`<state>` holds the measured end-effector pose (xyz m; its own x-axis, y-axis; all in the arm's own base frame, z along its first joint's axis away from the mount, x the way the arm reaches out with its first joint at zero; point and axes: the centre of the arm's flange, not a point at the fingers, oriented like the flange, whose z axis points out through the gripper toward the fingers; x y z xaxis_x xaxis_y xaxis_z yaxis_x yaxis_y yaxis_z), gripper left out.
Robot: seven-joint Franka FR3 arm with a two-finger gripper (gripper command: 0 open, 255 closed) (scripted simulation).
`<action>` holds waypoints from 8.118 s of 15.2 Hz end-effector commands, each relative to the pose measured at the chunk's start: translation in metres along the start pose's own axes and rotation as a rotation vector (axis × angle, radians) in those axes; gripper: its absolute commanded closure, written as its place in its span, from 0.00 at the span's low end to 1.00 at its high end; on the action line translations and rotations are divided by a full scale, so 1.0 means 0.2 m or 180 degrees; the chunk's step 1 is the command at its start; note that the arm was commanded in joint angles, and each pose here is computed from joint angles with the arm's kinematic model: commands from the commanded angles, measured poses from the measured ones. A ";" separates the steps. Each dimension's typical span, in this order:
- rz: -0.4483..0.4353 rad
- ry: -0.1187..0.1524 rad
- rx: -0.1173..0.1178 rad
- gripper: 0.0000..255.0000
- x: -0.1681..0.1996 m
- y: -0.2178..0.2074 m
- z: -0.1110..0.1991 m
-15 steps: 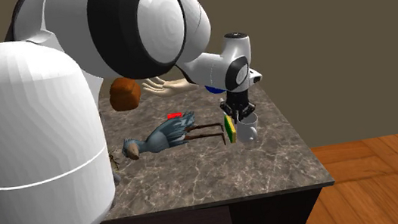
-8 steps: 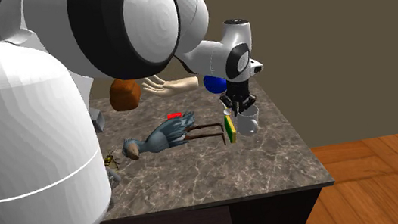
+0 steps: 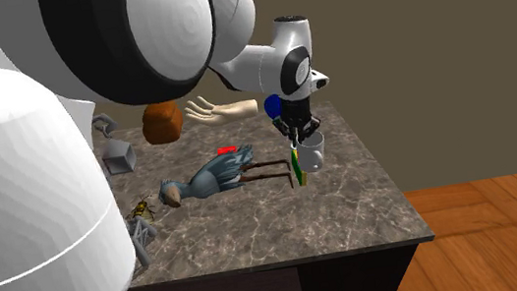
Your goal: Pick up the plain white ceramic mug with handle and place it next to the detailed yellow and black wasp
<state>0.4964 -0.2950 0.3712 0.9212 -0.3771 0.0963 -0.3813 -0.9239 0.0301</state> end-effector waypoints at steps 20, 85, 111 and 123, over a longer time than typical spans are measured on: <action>0.0002 0.0000 -0.0001 1.00 -0.57 -1.27 -0.09; -0.1997 -0.0390 0.0154 0.00 -0.38 -1.08 0.81; -0.1997 -0.0390 0.0154 1.00 -0.37 -1.07 0.72; -0.1997 -0.0390 0.0154 1.00 -0.34 -1.06 0.40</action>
<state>0.5204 -0.0783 0.2728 0.9714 0.2342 -0.0392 0.2344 -0.9721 -0.0013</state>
